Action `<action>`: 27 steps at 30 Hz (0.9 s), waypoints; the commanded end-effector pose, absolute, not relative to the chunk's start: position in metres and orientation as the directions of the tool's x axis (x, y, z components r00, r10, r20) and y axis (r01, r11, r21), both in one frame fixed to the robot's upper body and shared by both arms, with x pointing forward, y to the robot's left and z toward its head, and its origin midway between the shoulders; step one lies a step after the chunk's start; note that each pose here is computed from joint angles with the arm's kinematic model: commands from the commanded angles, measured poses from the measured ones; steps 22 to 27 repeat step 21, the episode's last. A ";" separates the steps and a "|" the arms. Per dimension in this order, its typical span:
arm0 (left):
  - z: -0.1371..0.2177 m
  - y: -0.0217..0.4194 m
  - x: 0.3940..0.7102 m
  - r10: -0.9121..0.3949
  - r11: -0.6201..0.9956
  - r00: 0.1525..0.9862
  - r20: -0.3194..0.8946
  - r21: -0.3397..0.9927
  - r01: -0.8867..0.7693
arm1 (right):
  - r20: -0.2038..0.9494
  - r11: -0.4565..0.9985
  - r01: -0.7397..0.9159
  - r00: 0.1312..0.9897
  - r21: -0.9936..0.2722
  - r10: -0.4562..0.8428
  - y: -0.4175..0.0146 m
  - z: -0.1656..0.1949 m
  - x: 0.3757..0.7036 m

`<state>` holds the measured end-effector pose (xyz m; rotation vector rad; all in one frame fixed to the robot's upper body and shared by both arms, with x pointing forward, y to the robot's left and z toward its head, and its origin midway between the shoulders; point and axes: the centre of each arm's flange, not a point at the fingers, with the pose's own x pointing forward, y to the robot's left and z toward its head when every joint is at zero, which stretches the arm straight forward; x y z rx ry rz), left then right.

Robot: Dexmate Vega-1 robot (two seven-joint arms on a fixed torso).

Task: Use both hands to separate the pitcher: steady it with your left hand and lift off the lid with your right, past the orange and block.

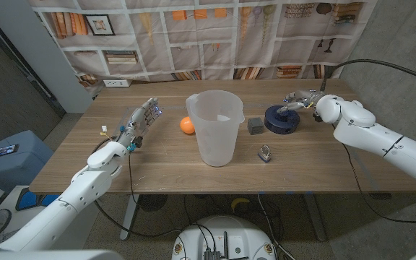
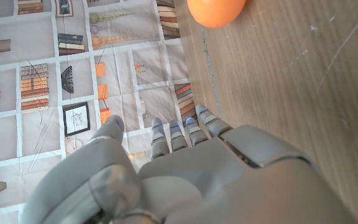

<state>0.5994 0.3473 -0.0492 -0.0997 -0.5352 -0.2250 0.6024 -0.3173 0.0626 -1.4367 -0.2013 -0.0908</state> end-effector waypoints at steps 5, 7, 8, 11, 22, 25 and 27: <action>-0.041 0.348 0.598 -0.161 0.980 0.818 0.553 -0.012 0.200 | 0.328 0.463 0.239 0.937 -0.854 0.121 -0.346 0.051 0.593; -0.043 0.348 0.600 -0.160 0.979 0.816 0.555 -0.016 0.203 | 0.338 0.497 0.232 0.932 -0.836 0.133 -0.348 0.049 0.595; -0.044 0.349 0.600 -0.156 0.980 0.816 0.557 -0.020 0.200 | 0.342 0.510 0.231 0.930 -0.828 0.135 -0.349 0.048 0.596; -0.045 0.351 0.601 -0.154 0.981 0.819 0.553 -0.015 0.195 | 0.365 0.565 0.225 0.920 -0.794 0.146 -0.352 0.045 0.597; -0.043 0.337 0.608 -0.153 0.980 0.829 0.538 -0.028 0.199 | 0.439 0.724 0.196 0.884 -0.662 0.162 -0.357 0.035 0.600; -0.043 0.337 0.608 -0.153 0.980 0.829 0.538 -0.028 0.199 | 0.439 0.724 0.196 0.884 -0.662 0.162 -0.357 0.035 0.600; -0.043 0.337 0.608 -0.153 0.980 0.829 0.538 -0.028 0.199 | 0.439 0.724 0.196 0.884 -0.662 0.162 -0.357 0.035 0.600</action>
